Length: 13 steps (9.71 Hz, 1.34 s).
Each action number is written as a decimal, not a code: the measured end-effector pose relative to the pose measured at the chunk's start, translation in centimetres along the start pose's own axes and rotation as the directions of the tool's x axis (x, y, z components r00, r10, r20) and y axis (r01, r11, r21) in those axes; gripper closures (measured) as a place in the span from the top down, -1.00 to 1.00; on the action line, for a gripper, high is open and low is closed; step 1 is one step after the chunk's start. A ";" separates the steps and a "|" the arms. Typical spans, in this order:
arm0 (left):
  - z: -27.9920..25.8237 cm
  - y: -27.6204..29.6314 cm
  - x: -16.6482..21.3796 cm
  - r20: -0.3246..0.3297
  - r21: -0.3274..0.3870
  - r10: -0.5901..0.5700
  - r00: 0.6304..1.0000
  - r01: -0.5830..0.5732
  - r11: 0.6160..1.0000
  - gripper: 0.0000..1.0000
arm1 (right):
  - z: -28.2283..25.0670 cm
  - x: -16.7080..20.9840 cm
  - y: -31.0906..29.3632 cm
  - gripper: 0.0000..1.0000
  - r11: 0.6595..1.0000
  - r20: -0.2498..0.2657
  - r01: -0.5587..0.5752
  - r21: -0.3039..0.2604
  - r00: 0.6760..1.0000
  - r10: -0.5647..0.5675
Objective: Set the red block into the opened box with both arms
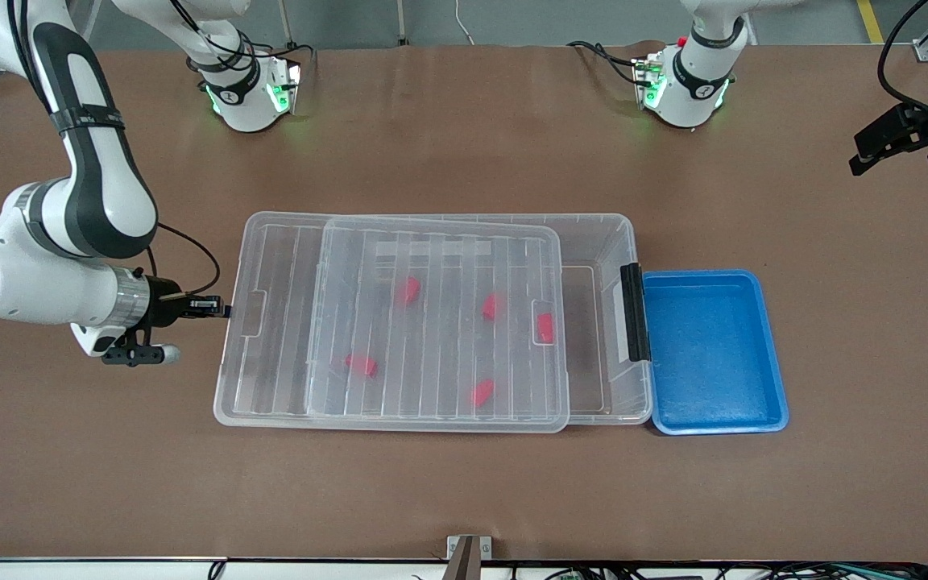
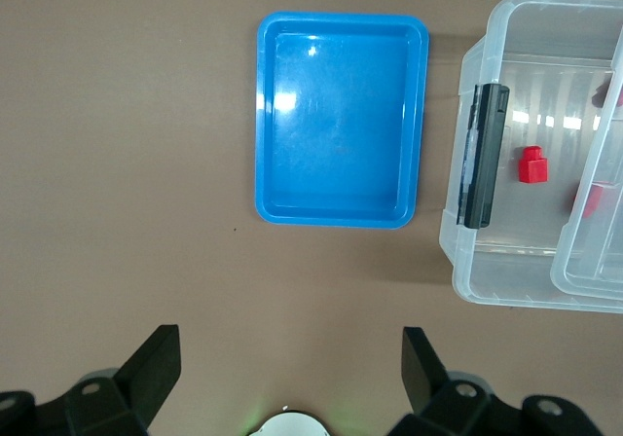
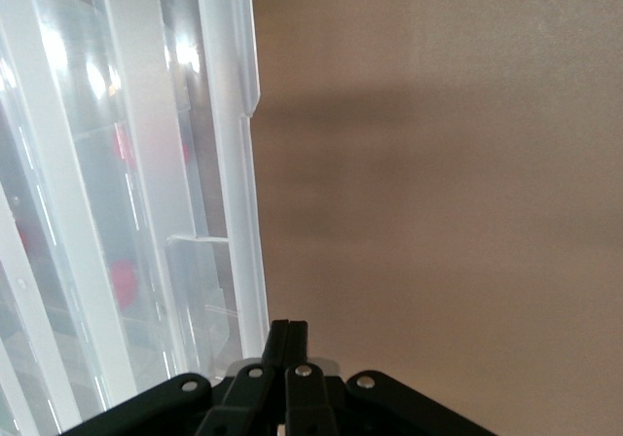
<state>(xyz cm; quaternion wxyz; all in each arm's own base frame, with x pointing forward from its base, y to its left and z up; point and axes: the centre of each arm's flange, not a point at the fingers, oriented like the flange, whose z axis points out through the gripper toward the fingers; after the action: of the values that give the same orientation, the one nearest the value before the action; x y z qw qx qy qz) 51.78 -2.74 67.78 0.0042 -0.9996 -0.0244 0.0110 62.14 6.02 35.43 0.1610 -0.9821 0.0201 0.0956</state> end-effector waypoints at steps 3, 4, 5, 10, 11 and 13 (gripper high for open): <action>1.1 -0.1 0.6 0.023 0.000 -0.002 1.000 0.002 1.000 1.00 | 1.2 0.2 -1.7 -0.98 1.000 0.000 -0.023 0.000 1.000 0.023; 1.2 -0.1 0.6 0.025 0.000 -0.002 1.000 0.002 1.000 1.00 | 1.6 0.4 -2.3 -0.98 1.000 0.001 -0.028 -0.001 1.000 0.028; 1.2 -0.1 0.6 0.026 0.000 -0.002 1.000 0.002 1.000 1.00 | 2.0 0.5 -2.7 -0.98 0.999 -0.001 -0.034 -0.002 0.999 0.034; 1.3 -0.1 0.5 0.037 0.001 -0.002 0.999 0.002 1.000 1.00 | 3.3 1.0 -6.3 -0.98 0.998 -0.005 -0.064 0.010 0.998 0.064; 1.3 -0.1 0.5 0.037 0.001 -0.002 0.999 0.002 1.000 1.00 | 3.5 1.0 -6.9 -0.98 0.998 -0.006 -0.069 0.013 0.998 0.069; 1.3 -0.1 0.5 0.037 0.001 -0.001 0.999 0.001 1.000 1.00 | 3.0 1.6 -6.1 -0.98 0.997 -0.014 -0.073 0.017 0.997 0.074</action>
<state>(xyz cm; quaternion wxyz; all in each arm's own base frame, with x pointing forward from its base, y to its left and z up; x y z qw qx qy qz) 52.25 -2.64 66.49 0.0042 -0.9992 -0.0251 0.0294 63.58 12.71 34.25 0.1652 -0.9800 0.0582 0.0940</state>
